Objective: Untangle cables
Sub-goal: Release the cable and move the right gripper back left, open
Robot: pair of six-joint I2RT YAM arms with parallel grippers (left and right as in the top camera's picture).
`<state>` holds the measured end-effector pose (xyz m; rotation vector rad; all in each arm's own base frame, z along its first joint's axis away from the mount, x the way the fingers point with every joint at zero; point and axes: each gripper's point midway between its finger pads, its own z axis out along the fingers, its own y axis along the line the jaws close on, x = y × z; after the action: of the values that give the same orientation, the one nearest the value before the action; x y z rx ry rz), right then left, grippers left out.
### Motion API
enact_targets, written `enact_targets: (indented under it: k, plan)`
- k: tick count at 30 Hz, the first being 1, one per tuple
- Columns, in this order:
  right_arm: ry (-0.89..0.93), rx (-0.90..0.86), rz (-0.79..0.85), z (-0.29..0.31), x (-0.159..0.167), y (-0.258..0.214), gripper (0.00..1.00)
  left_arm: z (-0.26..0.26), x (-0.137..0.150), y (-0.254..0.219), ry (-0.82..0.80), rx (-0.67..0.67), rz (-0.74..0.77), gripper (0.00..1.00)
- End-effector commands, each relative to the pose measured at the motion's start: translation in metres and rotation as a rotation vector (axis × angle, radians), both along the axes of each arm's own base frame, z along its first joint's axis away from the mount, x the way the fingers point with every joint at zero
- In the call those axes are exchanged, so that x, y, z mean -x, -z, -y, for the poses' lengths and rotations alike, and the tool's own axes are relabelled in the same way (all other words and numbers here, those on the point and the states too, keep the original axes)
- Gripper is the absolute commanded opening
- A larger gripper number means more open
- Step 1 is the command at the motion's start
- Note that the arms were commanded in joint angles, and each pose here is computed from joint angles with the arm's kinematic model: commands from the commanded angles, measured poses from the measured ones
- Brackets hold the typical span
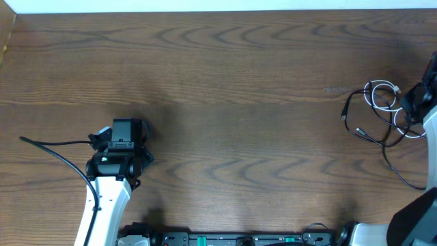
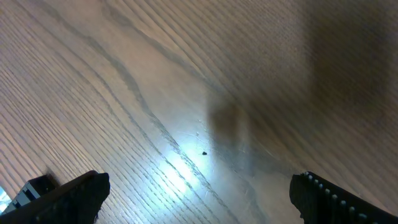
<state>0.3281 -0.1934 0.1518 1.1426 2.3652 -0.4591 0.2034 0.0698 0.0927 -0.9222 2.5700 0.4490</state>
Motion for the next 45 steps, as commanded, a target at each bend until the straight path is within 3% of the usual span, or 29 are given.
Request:
enact_targets:
  k: [1, 4, 7, 11, 14, 24, 37, 45]
  plan:
    - [-0.032, -0.034, -0.016, -0.004, -0.005, 0.010, 0.52, -0.004, 0.000, -0.003, -0.017, -0.017, 0.005, 0.98]
    - [-0.072, -0.086, -0.022, -0.013, -0.009, 0.019, 0.68, -0.004, 0.000, -0.003, -0.017, -0.018, 0.004, 0.98]
    - [-0.110, -0.166, -0.014, -0.026, -0.015, 0.028, 0.75, -0.004, 0.000, -0.003, -0.017, -0.017, 0.004, 0.98]
    - [-0.149, -0.267, -0.020, -0.044, -0.016, 0.038, 0.93, -0.004, 0.000, -0.003, -0.017, -0.018, 0.004, 0.98]
    - [-0.164, -0.328, -0.054, -0.058, -0.008, 0.045, 0.99, -0.004, 0.000, -0.003, -0.017, -0.018, 0.004, 0.98]
    - [-0.208, -0.519, -0.224, -0.110, 0.034, 0.076, 0.99, -0.004, 0.000, -0.003, -0.017, -0.018, 0.004, 0.98]
    - [-0.543, -0.621, -0.302, -0.189, 0.050, 0.117, 0.99, -0.004, 0.000, -0.003, -0.017, -0.018, 0.005, 0.98]
    - [-0.580, -0.627, -0.346, -0.214, 0.060, 0.125, 0.99, -0.004, 0.000, -0.003, -0.017, -0.018, 0.004, 0.98]
